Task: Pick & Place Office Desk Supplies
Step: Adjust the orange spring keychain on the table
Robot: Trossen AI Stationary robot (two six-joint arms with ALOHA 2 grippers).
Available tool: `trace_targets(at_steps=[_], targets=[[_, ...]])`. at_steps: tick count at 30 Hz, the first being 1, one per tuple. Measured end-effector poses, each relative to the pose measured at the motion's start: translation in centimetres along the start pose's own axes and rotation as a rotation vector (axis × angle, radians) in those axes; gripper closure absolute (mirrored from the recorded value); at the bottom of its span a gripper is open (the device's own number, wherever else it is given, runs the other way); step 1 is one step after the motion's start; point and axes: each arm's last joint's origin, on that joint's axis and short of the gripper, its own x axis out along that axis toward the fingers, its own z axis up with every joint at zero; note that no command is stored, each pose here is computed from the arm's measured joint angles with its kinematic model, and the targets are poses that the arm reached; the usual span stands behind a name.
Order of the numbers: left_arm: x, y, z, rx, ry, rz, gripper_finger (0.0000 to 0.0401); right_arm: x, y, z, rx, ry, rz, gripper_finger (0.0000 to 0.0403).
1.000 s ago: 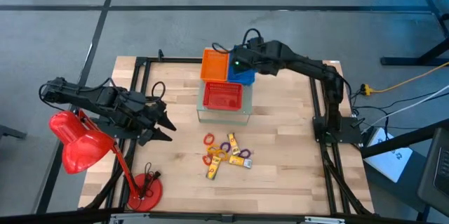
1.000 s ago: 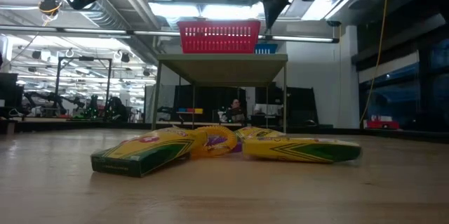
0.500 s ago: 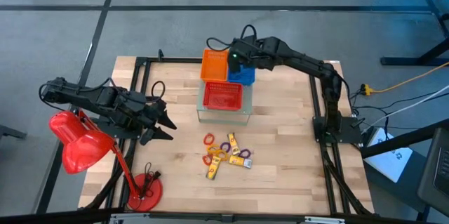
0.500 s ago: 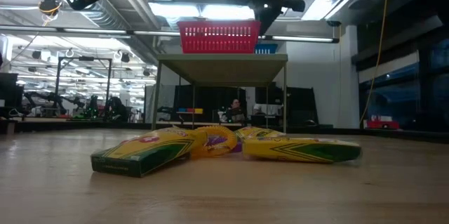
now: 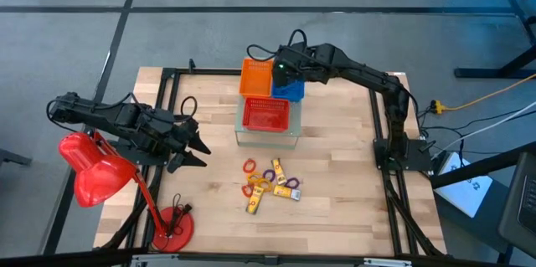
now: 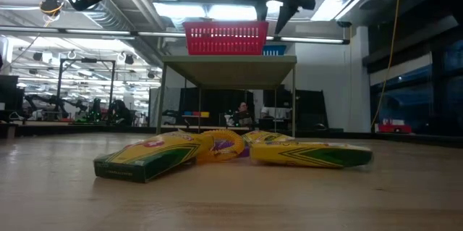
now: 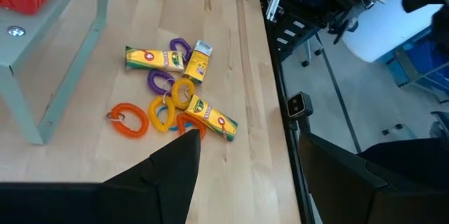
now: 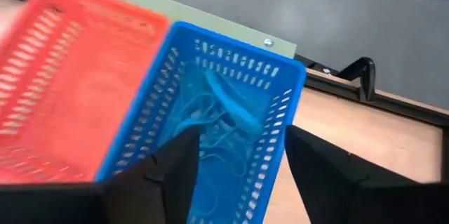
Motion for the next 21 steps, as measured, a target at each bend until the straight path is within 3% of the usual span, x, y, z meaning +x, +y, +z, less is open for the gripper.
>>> trace_targets(at_steps=[7, 12, 18, 21], targets=[[0.0, 0.0, 0.0, 0.041, 0.002, 0.001, 0.0162, -4.8, 2.2, -4.1, -0.025, -0.001, 0.12, 0.0204], [0.0, 0.2, -0.3, 0.054, 0.03, 0.015, 0.0162, -8.0, 4.7, -9.5, -0.016, 0.037, 0.198, 0.0216], [0.0, 0.2, -0.3, 0.053, 0.034, 0.014, 0.0162, -10.4, 7.5, -15.1, 0.046, 0.069, 0.285, 0.0225], [0.0, 0.2, -0.3, 0.053, 0.034, 0.013, 0.0162, -9.9, 10.0, -17.7, 0.034, 0.115, 0.352, 0.0235]])
